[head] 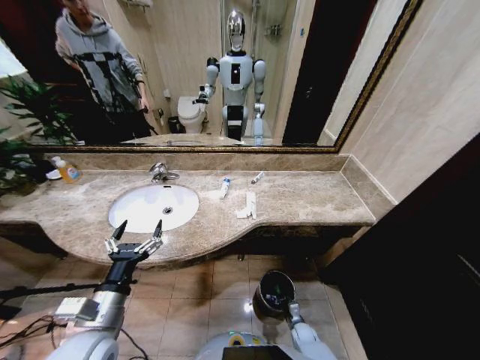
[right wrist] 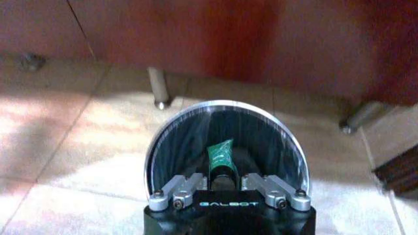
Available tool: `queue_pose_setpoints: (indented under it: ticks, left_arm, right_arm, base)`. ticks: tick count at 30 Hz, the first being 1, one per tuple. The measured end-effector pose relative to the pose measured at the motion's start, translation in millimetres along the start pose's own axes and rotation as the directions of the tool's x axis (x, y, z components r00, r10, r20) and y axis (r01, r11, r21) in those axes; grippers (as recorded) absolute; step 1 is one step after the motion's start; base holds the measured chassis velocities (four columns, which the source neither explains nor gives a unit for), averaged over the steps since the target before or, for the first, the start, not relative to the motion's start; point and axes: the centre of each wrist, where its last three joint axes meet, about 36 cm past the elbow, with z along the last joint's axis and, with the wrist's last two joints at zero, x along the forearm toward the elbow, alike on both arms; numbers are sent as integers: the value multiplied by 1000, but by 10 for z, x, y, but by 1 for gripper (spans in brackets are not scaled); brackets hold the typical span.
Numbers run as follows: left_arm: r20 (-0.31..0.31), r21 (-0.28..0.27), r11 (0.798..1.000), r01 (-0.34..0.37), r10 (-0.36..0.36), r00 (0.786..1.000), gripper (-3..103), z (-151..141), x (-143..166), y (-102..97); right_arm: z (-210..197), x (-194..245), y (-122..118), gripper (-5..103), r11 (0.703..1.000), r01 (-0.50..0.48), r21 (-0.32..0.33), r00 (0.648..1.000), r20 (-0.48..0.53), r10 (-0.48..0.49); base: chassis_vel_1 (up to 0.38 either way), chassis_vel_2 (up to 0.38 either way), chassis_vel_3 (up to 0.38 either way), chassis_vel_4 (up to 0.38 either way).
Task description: Pick up the trash from the sink and place it in the trash bin.
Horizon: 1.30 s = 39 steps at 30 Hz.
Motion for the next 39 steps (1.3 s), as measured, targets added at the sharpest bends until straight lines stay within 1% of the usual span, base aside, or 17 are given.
queue_pose_setpoints:
  ticks: [1, 2, 3, 6, 8, 10, 11, 14, 16, 17, 20, 23, 32, 34, 35, 37, 39]
  left_arm:
    - [0, 0, 1000, 0, 0, 1000, 100, 0, 0, 0]
    - [0, 0, 1000, 0, 0, 1000, 100, 0, 0, 0]
    - [0, 0, 1000, 0, 0, 1000, 100, 0, 0, 0]
    - [0, 0, 1000, 0, 0, 1000, 100, 0, 0, 0]
    - [0, 0, 1000, 0, 0, 1000, 100, 0, 0, 0]
    - [0, 0, 1000, 0, 0, 1000, 100, 0, 0, 0]
    - [0, 0, 1000, 0, 0, 1000, 100, 0, 0, 0]
    - [0, 0, 1000, 0, 0, 1000, 100, 0, 0, 0]
    - [0, 0, 1000, 0, 0, 1000, 100, 0, 0, 0]
    - [0, 0, 1000, 0, 0, 1000, 100, 0, 0, 0]
    - [0, 0, 1000, 0, 0, 1000, 100, 0, 0, 0]
    - [0, 0, 1000, 0, 0, 1000, 100, 0, 0, 0]
    - [0, 0, 1000, 0, 0, 1000, 100, 0, 0, 0]
    - [0, 0, 1000, 0, 0, 1000, 100, 0, 0, 0]
    - [0, 0, 1000, 0, 0, 1000, 100, 0, 0, 0]
    - [0, 0, 1000, 0, 0, 1000, 100, 0, 0, 0]
    - [0, 0, 1000, 0, 0, 1000, 100, 0, 0, 0]
  right_arm:
    - [36, -21, -20, 18, 1000, -1, -3, 1000, -24, 1]
    - [56, -30, -34, 22, 1000, 6, -5, 999, -36, -7]
    - [56, -30, -34, 22, 1000, 6, -5, 999, -36, -7]
    - [119, -44, -74, 38, 1000, 21, -6, 997, -68, -21]
    - [123, -49, -81, 38, 1000, 21, -7, 997, -73, -21]
    - [114, -56, -83, 50, 1000, 21, -7, 997, -73, -21]
    - [114, -56, -83, 50, 1000, 21, -7, 997, -73, -21]
    - [109, -57, -85, 66, 1000, 20, -7, 997, -74, -20]
    - [112, -55, -88, 66, 1000, 19, -7, 997, -75, -19]
    - [123, -48, -90, 77, 1000, 18, -6, 997, -77, -18]
    - [143, -36, -88, 82, 1000, 17, -7, 997, -80, -17]
    - [191, -6, -55, 97, 1000, 16, -7, 996, -86, -16]
    - [280, 93, 7, 100, 1000, 5, 3, 997, -79, -5]
    - [308, 141, 8, 100, 999, -4, 36, 998, -68, 6]
    - [342, 197, 3, 100, 997, -11, 72, 999, -47, 14]
    - [354, 223, 2, 100, 996, -15, 83, 999, -36, 18]
    - [391, 338, 4, 100, 991, -37, 128, 999, 25, 34]
  base:
    - [0, 0, 0, 0]
    - [0, 0, 0, 0]
    - [0, 0, 0, 0]
    - [0, 0, 0, 0]
    - [0, 0, 0, 0]
    - [0, 0, 0, 0]
    - [0, 0, 0, 0]
    - [0, 0, 0, 0]
    - [0, 0, 0, 0]
    - [0, 0, 0, 0]
    - [0, 0, 0, 0]
    - [0, 0, 0, 0]
    - [0, 0, 0, 0]
    - [0, 0, 0, 0]
    - [0, 0, 0, 0]
    - [0, 0, 0, 0]
    - [0, 0, 0, 0]
